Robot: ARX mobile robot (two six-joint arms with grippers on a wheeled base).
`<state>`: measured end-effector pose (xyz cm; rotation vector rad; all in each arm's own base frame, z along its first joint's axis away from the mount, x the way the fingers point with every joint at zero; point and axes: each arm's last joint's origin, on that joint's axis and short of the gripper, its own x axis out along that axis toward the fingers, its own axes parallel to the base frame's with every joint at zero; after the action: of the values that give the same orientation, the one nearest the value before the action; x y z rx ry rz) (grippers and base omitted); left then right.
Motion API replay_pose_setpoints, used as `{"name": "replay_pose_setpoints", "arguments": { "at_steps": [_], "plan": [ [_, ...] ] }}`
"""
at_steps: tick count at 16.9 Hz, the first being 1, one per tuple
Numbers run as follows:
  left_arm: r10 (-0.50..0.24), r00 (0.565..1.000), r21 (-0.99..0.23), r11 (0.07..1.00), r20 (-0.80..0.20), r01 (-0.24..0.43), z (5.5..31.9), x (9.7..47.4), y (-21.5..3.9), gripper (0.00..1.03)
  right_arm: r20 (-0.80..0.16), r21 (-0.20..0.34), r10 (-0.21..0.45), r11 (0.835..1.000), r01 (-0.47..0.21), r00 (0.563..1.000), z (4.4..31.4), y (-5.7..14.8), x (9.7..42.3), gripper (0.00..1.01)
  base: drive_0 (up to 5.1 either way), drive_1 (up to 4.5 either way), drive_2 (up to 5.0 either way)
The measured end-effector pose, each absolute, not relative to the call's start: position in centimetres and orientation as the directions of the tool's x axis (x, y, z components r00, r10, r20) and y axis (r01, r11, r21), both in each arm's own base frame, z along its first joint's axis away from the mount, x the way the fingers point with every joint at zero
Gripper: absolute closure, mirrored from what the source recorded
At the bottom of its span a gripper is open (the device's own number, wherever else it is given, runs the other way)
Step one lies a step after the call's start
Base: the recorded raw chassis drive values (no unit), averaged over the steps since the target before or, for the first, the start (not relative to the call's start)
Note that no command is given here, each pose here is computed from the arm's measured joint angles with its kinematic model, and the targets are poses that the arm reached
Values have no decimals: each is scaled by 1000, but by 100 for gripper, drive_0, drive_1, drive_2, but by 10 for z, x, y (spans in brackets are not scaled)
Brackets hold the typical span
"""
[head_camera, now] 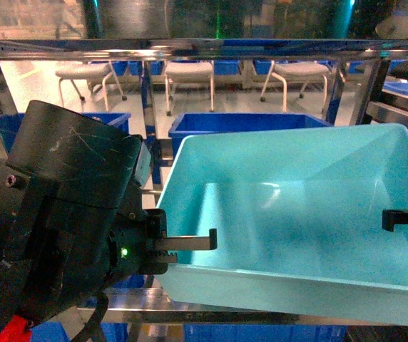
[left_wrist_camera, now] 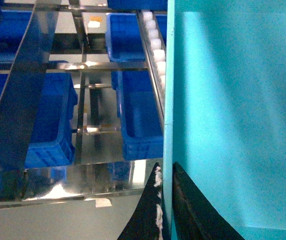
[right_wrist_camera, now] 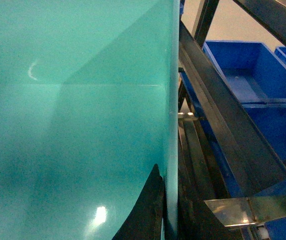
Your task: Organize blue bins on left shelf correctly
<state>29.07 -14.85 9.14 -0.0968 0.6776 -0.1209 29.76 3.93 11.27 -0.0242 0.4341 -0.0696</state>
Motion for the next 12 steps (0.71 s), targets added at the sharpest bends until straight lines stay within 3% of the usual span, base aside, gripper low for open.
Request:
{"name": "replay_pose_setpoints", "arguments": {
  "at_steps": [7, 12],
  "plan": [
    [-150, 768, -127, 988, -623, 89, 91, 289, -150, 101, -419, -44, -83, 996, 71, 904, 113, 39, 298, 99, 0, 0, 0],
    [-150, 768, -128, 988, -623, 89, 91, 290, -150, 101, -419, -42, -80, 997, 69, 905, 113, 39, 298, 99, 267, 217, -507]
  ]
}}
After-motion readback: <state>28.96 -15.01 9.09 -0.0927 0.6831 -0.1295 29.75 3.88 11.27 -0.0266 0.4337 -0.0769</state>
